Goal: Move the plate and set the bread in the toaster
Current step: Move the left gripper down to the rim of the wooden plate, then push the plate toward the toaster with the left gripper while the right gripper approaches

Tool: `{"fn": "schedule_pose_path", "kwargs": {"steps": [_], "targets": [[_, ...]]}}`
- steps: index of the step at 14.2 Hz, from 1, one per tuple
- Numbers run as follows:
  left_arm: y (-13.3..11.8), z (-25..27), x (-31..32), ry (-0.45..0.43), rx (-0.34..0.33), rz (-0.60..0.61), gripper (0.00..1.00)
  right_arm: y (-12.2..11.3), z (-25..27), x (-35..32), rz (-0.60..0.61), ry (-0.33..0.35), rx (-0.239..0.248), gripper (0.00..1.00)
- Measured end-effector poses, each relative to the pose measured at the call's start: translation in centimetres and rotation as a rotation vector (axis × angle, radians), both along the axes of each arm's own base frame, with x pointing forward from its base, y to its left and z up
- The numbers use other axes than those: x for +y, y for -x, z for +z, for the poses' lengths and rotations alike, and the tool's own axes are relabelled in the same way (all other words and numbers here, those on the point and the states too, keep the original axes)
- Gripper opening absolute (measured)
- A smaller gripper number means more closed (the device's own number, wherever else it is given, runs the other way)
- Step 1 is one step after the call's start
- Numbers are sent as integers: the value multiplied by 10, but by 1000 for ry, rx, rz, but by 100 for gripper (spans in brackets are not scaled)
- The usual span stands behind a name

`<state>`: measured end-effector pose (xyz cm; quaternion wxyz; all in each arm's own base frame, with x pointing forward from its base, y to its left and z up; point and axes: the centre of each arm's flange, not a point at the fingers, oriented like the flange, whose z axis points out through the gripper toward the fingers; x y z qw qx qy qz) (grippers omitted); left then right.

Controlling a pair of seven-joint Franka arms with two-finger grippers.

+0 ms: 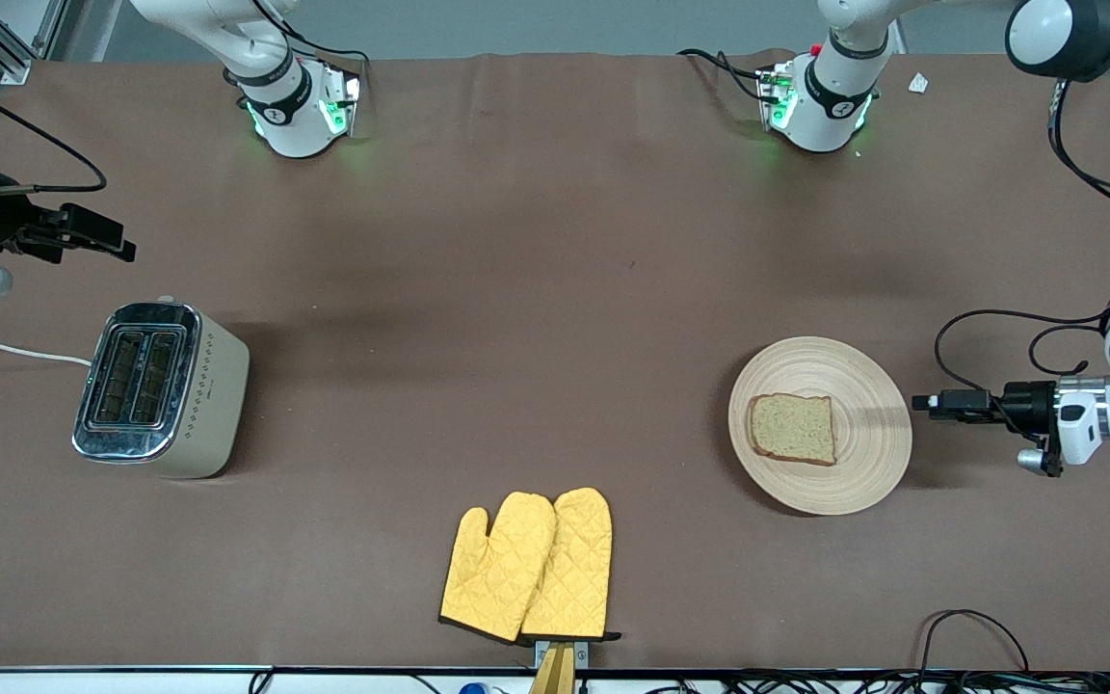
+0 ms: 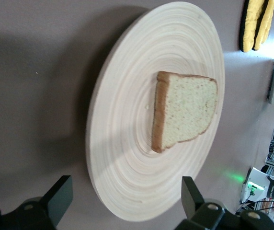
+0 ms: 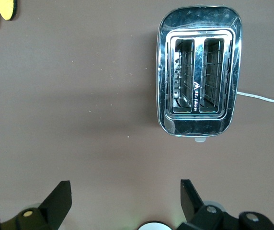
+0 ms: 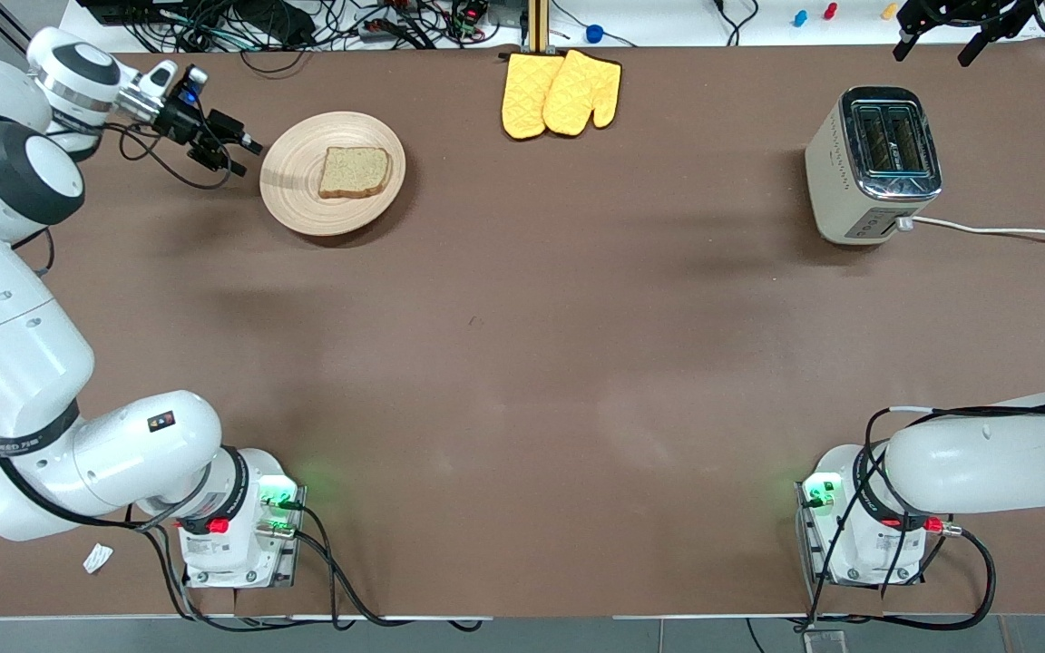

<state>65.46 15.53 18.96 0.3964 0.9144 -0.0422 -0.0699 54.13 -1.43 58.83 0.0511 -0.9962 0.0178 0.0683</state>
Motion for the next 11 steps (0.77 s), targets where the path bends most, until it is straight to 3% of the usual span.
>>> {"fn": "schedule_pose_path", "kwargs": {"steps": [6,11], "targets": [[1,-23,-3,39,-6,7,96,0,-1,0,0,0,2,100],[3,-39,-7,77,-37,-20,46,0,-1,0,0,0,3,100]]}}
